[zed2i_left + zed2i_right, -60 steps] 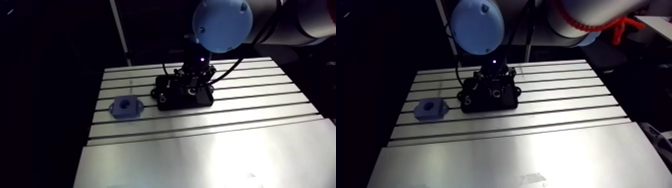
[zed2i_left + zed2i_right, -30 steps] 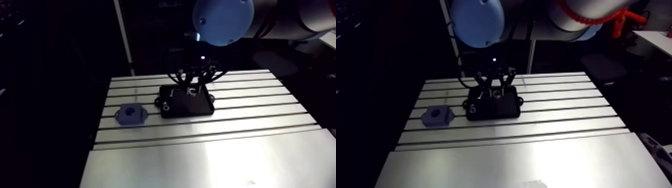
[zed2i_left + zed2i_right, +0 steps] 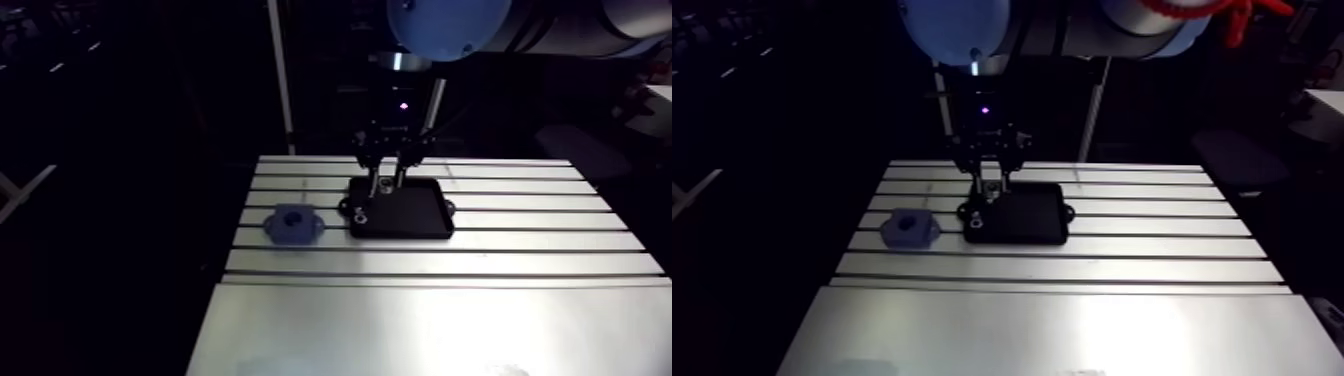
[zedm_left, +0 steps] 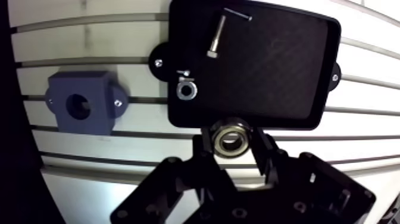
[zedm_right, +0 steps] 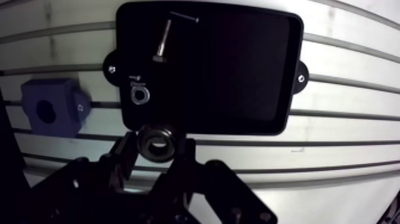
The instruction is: Pick up the bearing and press it into the housing until flush.
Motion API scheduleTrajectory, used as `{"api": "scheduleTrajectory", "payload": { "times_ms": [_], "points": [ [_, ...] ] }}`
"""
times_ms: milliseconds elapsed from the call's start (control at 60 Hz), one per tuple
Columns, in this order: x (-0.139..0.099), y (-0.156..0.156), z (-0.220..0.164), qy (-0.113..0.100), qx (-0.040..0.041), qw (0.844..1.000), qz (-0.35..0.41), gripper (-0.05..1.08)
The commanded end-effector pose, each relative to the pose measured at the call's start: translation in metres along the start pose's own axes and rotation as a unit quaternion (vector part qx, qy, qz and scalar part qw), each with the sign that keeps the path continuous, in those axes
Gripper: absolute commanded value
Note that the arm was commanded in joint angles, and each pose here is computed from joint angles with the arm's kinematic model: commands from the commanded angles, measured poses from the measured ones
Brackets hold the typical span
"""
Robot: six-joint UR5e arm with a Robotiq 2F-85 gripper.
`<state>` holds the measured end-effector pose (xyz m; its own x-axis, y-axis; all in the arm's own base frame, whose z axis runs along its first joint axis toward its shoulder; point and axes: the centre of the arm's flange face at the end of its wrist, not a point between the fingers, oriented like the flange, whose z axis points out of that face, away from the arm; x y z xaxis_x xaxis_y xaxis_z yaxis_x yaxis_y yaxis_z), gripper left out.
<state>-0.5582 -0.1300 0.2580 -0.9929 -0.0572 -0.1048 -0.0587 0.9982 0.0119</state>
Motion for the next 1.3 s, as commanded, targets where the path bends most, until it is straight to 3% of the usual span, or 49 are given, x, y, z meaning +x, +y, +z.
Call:
{"api": "scheduleTrajectory", "payload": {
  "times_ms": [17,250,433,1300],
  "points": [
    [-0.003,-0.049,0.01,-0.01,-0.0031,1.0,0.008,0.68],
    [0.001,-0.084,0.013,0.0,-0.0081,1.0,0.005,0.68],
    [0.009,-0.106,0.014,0.013,-0.0056,1.0,-0.012,0.68],
    [0.001,-0.155,0.04,-0.003,-0.0128,0.999,-0.048,0.68]
  ]
}}
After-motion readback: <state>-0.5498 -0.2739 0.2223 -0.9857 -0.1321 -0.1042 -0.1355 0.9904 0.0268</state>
